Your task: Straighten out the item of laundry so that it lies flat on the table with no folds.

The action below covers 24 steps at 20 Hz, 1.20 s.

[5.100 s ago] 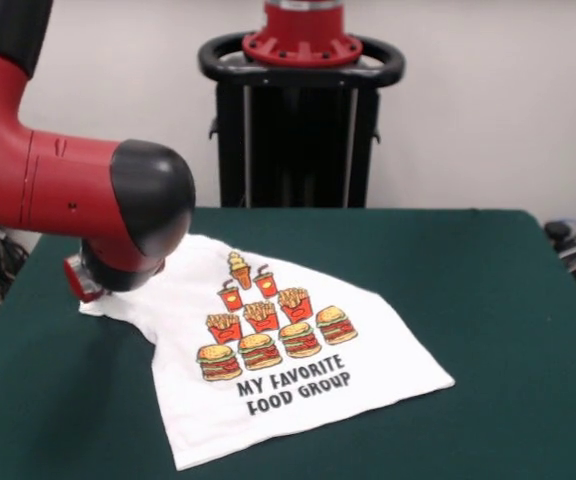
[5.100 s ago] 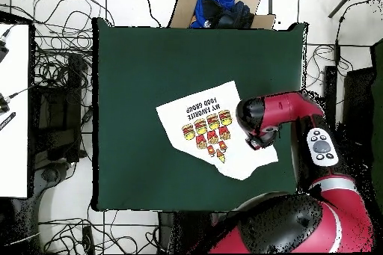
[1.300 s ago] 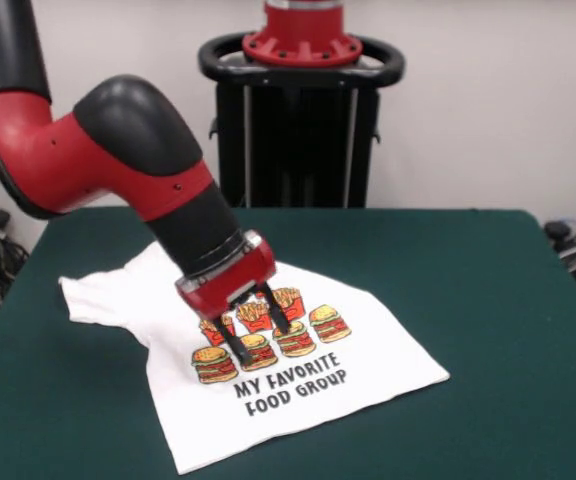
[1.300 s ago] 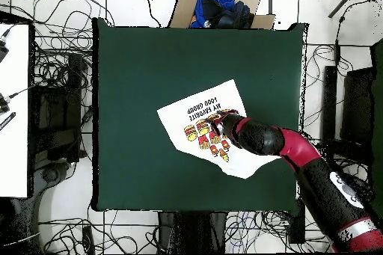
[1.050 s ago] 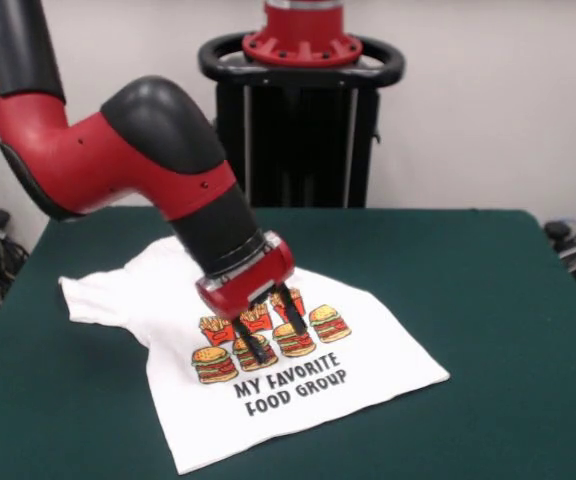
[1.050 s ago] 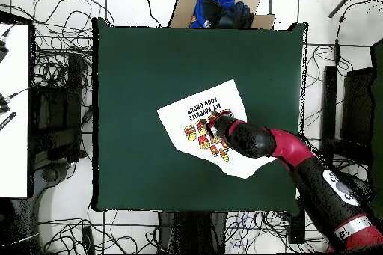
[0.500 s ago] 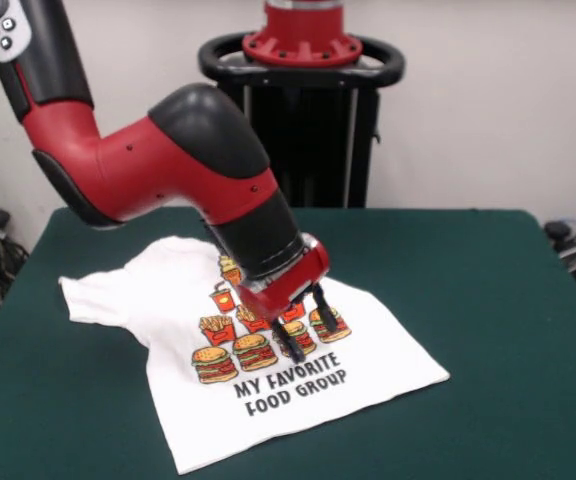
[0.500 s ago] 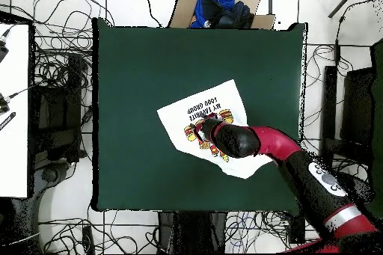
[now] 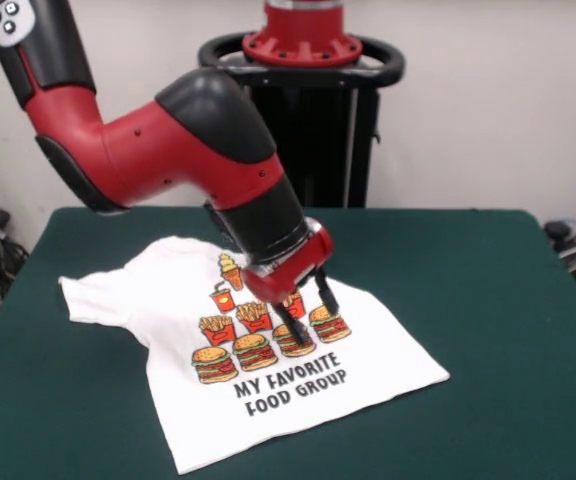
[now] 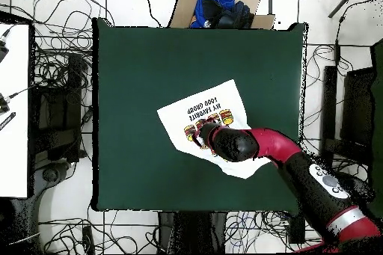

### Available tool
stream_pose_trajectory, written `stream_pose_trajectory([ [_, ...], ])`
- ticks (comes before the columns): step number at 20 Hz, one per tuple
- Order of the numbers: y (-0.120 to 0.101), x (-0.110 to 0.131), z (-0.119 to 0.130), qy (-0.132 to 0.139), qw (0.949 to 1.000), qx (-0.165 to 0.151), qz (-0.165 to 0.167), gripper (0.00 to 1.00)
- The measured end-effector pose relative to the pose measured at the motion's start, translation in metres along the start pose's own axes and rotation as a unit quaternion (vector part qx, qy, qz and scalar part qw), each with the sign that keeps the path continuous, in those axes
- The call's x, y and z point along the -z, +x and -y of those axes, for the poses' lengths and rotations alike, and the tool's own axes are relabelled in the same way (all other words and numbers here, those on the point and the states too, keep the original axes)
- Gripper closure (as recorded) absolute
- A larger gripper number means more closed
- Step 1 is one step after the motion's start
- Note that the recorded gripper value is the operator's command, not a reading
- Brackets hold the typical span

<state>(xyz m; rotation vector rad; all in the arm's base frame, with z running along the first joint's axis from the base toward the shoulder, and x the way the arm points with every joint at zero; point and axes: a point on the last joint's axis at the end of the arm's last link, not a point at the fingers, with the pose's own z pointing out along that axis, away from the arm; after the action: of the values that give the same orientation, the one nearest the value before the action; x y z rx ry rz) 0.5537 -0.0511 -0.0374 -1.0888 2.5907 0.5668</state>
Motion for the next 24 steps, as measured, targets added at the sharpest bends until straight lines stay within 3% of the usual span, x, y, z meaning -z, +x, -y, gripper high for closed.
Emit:
stream_pose_trajectory([
  [3,0.003,0.007,-0.004,-0.012,0.9991,0.012,-0.038,0.0],
  [4,0.006,0.011,-0.007,-0.022,0.9974,0.018,-0.066,0.0],
  [9,0.017,0.023,-0.012,-0.039,0.9913,0.025,-0.123,0.0],
  [13,0.03,0.037,-0.015,-0.049,0.9817,0.026,-0.182,0.0],
  [24,0.052,0.035,-0.025,-0.054,0.9711,0.025,-0.231,0.0],
])
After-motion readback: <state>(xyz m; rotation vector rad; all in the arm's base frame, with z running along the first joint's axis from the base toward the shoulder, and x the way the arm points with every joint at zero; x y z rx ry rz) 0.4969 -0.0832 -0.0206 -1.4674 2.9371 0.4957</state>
